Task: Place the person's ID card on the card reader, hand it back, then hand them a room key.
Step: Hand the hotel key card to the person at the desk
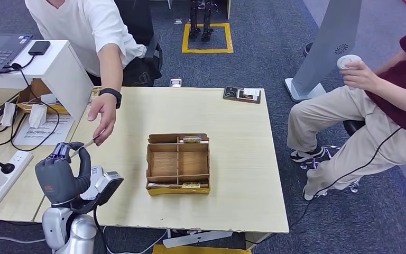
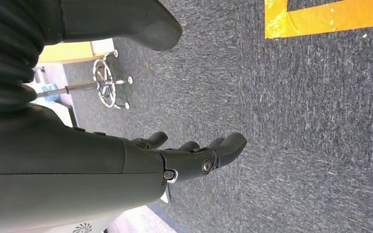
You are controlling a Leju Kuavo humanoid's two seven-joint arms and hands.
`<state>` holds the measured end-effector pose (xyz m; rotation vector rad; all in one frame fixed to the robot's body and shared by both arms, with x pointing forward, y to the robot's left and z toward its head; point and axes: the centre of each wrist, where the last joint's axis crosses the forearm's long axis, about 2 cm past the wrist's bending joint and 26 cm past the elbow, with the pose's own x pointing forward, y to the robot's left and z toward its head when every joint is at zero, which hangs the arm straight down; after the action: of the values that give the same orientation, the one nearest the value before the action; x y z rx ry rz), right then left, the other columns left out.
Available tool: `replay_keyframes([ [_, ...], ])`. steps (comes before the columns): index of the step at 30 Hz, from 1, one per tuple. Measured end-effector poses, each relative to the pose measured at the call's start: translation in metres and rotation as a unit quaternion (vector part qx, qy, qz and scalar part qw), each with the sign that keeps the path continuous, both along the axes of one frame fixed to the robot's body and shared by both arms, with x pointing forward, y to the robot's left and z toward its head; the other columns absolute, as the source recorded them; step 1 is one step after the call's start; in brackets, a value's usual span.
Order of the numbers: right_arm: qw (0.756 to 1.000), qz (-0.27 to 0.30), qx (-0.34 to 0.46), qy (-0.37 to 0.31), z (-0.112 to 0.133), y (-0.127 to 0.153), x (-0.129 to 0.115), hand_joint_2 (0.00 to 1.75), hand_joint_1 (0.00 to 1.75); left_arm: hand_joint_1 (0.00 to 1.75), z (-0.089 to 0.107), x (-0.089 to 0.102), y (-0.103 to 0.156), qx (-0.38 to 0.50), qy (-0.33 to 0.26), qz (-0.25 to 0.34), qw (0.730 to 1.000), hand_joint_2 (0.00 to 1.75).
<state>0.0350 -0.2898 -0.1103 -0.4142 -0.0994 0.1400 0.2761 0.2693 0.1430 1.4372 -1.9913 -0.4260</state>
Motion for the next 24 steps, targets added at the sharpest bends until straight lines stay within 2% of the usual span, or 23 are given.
replay_keyframes([
  [5, 1.0, 0.006, -0.001, -0.002, 0.0, 0.0, 0.003, 1.75, 0.0, 1.75, 0.016, 0.021, -0.009, 0.014, -0.007, 0.002, 1.0, 1.75],
  [10, 1.0, 0.008, 0.001, -0.003, 0.0, 0.0, 0.004, 1.75, 0.0, 1.75, 0.021, 0.033, -0.02, 0.006, -0.008, -0.012, 1.0, 1.75],
  [11, 1.0, 0.008, 0.001, -0.003, 0.0, 0.0, 0.004, 1.75, 0.0, 1.49, 0.021, 0.035, -0.023, 0.002, -0.007, -0.014, 1.0, 1.75],
  [14, 1.0, 0.008, 0.0, -0.004, 0.0, 0.0, 0.005, 1.75, 0.0, 0.18, 0.024, 0.039, -0.03, -0.009, -0.006, -0.022, 1.0, 1.75],
  [15, 1.0, 0.008, -0.001, -0.004, 0.001, 0.0, 0.005, 1.75, 0.0, 0.0, 0.024, 0.04, -0.032, -0.013, -0.007, -0.025, 1.0, 1.75],
  [24, 1.0, 0.007, -0.002, -0.004, 0.001, 0.0, 0.005, 1.75, 0.0, 0.0, 0.029, 0.043, -0.04, -0.033, -0.02, -0.047, 0.998, 1.75],
])
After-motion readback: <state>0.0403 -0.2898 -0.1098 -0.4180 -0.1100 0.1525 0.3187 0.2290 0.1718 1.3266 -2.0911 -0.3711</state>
